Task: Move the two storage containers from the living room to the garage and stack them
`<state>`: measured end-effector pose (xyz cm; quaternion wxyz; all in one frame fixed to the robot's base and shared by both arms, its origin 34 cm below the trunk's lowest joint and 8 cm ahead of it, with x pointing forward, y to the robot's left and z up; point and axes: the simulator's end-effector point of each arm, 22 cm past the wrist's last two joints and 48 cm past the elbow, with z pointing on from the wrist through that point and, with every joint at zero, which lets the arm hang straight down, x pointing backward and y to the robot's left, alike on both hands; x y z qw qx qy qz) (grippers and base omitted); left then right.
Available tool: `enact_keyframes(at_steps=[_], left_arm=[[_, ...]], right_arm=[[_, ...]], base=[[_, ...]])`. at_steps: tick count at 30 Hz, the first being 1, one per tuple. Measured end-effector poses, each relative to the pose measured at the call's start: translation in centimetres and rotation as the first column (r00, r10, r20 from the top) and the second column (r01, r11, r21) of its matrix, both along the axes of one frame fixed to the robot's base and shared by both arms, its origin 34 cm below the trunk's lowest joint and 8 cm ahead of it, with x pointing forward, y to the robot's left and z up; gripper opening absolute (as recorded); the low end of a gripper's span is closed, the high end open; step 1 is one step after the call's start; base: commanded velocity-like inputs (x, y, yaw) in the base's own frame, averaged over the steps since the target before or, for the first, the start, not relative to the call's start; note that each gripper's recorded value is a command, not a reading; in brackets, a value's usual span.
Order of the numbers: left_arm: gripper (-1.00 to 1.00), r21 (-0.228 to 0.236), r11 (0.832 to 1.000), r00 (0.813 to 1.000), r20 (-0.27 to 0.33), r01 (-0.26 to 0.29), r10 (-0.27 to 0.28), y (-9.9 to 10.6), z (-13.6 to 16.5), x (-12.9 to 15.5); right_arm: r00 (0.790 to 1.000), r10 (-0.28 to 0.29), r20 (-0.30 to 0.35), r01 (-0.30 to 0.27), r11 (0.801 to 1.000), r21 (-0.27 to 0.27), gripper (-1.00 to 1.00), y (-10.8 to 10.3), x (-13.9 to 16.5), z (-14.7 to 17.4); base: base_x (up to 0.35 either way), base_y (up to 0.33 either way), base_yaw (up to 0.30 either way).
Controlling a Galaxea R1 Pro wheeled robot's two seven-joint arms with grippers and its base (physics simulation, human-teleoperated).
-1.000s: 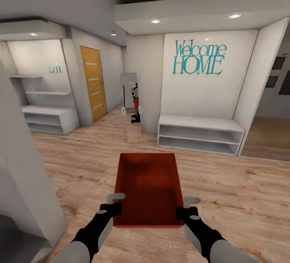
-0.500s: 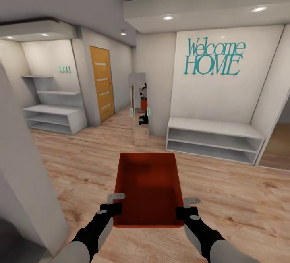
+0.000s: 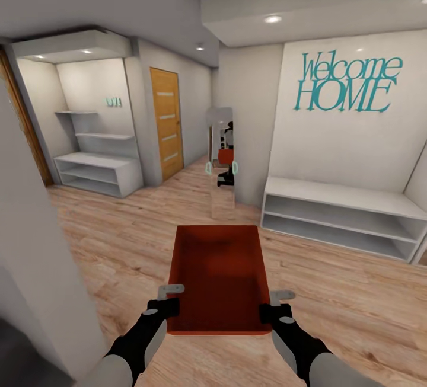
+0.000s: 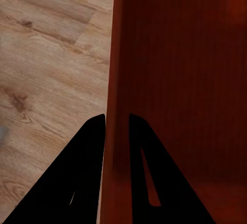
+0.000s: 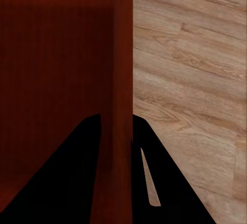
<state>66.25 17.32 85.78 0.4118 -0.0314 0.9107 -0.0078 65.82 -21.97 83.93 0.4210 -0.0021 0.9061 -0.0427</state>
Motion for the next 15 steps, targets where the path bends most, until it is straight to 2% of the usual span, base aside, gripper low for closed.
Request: enact_keyframes(at_steps=[15], left_arm=[[-1.00,0.000,1.000,1.000,0.001,0.000,0.000,0.01,0.02,0.01]], right_arm=[[1.000,0.000,0.000,0.000,1.000,-0.001,-1.00,0.00,0.00,0.01]], base=[[0.323,0.000,0.002]])
